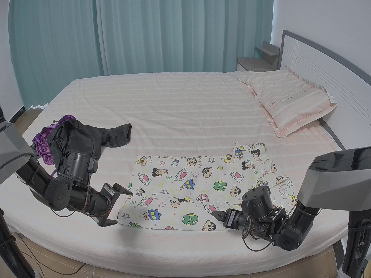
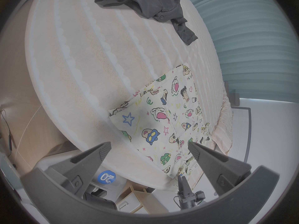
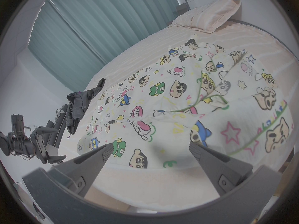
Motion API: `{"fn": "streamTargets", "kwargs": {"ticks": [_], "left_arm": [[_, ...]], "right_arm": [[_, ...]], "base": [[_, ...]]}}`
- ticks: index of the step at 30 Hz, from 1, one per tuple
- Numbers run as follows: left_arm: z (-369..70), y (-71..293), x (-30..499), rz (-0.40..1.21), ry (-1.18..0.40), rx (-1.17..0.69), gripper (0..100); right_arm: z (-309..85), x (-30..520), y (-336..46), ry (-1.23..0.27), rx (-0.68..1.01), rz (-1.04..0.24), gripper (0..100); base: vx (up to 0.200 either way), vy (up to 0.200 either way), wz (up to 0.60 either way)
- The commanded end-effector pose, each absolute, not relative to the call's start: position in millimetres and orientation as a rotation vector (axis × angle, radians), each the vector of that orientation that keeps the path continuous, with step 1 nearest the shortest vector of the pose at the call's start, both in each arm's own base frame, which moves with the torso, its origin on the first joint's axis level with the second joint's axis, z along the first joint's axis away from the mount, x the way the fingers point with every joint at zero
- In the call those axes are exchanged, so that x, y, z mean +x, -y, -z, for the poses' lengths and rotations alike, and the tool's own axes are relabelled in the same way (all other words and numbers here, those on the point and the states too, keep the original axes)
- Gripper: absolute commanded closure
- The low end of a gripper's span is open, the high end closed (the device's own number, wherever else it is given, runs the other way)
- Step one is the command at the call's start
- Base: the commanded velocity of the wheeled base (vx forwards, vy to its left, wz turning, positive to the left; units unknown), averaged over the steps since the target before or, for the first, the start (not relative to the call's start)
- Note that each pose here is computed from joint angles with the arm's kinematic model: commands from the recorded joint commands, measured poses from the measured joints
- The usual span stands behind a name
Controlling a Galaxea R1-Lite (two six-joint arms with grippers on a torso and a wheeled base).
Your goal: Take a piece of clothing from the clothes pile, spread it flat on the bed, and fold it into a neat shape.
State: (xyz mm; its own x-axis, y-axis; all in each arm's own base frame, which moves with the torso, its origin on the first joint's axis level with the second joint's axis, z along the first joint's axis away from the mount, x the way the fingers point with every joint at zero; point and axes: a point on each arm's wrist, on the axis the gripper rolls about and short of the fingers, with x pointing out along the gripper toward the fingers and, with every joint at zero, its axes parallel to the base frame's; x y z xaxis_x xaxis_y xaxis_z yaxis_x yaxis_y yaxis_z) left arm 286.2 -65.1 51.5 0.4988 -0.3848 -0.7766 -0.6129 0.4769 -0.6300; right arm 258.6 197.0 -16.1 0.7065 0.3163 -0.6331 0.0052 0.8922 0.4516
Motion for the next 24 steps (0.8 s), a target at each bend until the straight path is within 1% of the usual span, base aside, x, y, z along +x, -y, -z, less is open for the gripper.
{"fn": "streamTargets", "kwargs": {"ticks": [1,5,13,24], "left_arm": [[-51,65,286,-0.180,-1.100,-1.123,0],[-51,65,286,-0.180,-1.100,-1.123,0],[-50,65,286,-0.190,-1.097,-1.114,0],[-50,65,287,-0.186,-1.091,-1.113,0]], "right_arm": [[31,269,-204,-0.783,0.425,-0.175,0],[39,281,-204,-0.772,0.415,-0.162,0],[27,311,-199,-0.687,0.456,-0.143,0],[20,318,-200,-0.658,0.471,-0.149,0]], "base": [[0.000,0.000,0.00],[0.000,0.000,0.00],[0.000,0.000,0.00],[0.000,0.000,0.00]]}}
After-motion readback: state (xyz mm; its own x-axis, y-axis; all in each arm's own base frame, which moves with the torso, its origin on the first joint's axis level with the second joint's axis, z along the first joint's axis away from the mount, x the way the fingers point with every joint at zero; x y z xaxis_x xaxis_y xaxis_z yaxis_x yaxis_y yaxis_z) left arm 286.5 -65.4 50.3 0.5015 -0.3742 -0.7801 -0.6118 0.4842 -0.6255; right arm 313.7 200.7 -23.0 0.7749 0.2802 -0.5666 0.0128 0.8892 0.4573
